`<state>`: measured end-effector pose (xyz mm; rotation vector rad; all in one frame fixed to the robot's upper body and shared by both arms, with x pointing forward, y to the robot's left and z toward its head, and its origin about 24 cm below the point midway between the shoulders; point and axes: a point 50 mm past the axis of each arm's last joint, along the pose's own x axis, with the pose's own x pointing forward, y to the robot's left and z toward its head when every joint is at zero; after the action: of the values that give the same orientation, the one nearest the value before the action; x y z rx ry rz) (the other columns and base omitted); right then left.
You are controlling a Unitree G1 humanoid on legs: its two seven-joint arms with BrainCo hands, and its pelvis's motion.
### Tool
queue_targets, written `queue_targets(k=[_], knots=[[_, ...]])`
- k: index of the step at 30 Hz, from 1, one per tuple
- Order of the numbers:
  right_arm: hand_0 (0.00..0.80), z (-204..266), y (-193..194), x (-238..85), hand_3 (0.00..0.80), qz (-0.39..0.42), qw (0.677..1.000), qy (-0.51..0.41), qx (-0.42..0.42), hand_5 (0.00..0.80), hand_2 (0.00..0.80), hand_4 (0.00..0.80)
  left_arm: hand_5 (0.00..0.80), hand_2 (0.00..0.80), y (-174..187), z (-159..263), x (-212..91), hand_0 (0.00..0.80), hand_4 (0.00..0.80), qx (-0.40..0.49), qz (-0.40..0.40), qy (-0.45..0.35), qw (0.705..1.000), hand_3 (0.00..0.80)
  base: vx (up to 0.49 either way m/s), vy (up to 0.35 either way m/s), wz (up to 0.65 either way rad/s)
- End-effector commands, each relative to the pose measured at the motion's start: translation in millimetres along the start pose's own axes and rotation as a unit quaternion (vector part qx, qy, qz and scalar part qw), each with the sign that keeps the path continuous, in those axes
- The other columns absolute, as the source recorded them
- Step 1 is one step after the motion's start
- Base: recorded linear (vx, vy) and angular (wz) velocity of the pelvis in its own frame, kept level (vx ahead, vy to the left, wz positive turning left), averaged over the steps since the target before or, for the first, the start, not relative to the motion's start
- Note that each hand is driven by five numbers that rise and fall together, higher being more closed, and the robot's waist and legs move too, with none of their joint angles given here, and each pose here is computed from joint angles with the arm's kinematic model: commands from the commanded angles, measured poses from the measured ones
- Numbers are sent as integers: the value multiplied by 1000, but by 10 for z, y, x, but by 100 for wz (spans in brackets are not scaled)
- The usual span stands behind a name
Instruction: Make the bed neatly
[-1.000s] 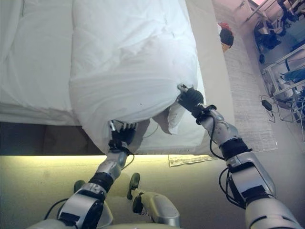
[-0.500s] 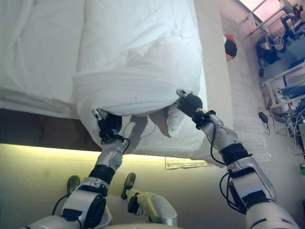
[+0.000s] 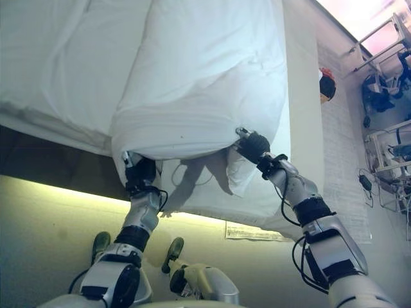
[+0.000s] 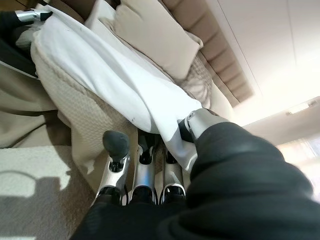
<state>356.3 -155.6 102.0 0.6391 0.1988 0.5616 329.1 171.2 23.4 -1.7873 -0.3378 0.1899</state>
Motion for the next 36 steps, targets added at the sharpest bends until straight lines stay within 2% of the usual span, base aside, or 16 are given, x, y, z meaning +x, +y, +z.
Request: queue_targets(k=[1,5,6,7,12,20,23,26,29,32,36], knots=[[800,264,-117,-211,800,8,998,-49,-24,800,800,800,0,0,-297,654,151,0,0,15,-51,-92,994,0,195,160,5],[800,-150,-335,-365,800,-35,999,16,-11,800,800,800,0,0,-246,957,75,0,0,24,-29,-125,991,0,219,187,11],[765,-266,-376,-409,765,-45,998,32,-6,765,765,765,0,0,-225,1011,45,0,0,26,-24,-130,991,0,175,182,12],[0,-418,-428,-478,0,-61,997,49,4,0,0,0,0,0,-200,1065,6,0,0,26,-16,-137,990,0,180,181,8],[0,-888,-558,-768,0,-86,990,109,33,0,0,0,0,0,17,1301,-274,0,0,26,21,-159,987,0,203,167,2],[0,-1372,-679,-1235,0,-99,971,213,39,0,0,0,0,0,324,1631,-728,0,0,29,87,-175,980,0,94,166,-4],[0,-1609,-697,-1448,0,-110,955,272,37,0,0,0,0,0,387,1738,-846,0,0,30,106,-187,976,0,-91,187,-8],[0,-1909,-722,-1706,0,-138,932,325,77,0,0,0,0,0,460,1775,-938,0,0,21,115,-199,973,0,-162,200,-2],[0,-2267,-754,-2066,0,-191,897,372,143,0,0,0,0,0,558,1802,-1010,0,0,10,132,-214,968,0,-187,188,-5],[0,-2522,-714,-2283,0,-227,872,382,207,0,0,0,0,0,587,1888,-1044,0,0,7,144,-236,961,0,-223,129,-13],[0,-2692,-699,-2440,0,-253,856,405,199,0,0,0,0,0,552,1921,-969,0,0,6,128,-233,964,0,-229,122,-26]])
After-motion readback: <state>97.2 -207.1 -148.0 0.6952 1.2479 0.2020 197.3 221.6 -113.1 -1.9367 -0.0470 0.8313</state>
